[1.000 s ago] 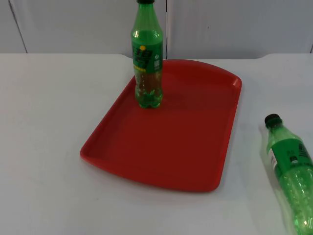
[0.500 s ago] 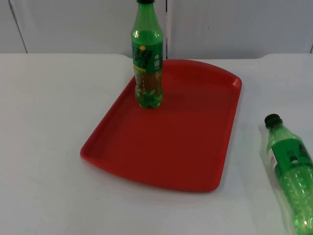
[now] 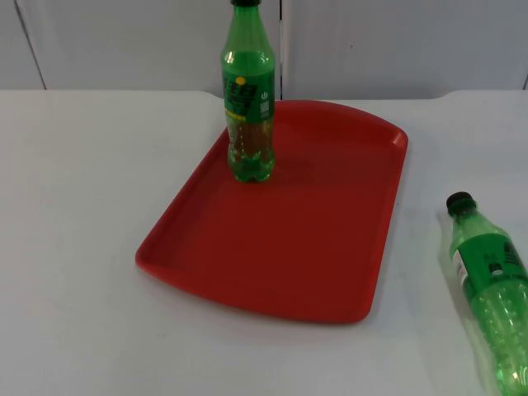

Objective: Place the bottle upright on the tray.

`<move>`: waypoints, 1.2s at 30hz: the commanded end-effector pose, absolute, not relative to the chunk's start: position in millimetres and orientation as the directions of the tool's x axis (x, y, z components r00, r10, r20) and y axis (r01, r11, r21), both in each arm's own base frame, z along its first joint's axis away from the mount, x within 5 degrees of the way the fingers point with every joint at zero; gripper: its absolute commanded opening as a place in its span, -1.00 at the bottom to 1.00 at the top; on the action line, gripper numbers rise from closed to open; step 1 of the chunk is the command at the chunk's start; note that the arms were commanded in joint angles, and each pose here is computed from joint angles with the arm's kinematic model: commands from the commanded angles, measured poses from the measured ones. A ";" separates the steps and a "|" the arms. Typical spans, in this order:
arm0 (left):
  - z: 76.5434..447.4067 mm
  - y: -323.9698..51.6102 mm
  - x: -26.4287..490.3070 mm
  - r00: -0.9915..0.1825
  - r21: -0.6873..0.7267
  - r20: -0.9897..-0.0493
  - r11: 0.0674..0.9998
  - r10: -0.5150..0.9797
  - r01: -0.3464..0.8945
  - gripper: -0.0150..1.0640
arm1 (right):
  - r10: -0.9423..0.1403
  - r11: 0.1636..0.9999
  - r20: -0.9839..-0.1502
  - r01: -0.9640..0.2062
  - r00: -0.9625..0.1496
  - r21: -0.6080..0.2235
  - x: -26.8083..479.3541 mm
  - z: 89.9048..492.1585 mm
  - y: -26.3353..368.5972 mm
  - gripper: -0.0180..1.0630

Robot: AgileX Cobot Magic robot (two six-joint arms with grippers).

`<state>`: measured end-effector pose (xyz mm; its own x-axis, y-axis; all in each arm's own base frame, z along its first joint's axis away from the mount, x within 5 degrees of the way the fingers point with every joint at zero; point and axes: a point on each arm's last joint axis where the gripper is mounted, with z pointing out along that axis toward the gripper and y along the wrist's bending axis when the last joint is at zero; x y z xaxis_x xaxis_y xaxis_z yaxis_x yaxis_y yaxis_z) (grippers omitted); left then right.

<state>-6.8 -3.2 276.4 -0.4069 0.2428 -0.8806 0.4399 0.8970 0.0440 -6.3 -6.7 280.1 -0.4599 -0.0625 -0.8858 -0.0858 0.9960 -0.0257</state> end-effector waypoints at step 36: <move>275.2 -2.9 -6.7 -0.410 0.042 -0.881 0.902 0.237 0.430 0.98 | -0.084 0.995 -0.808 -0.095 -0.583 -0.035 47.0 309.8 1.4 0.98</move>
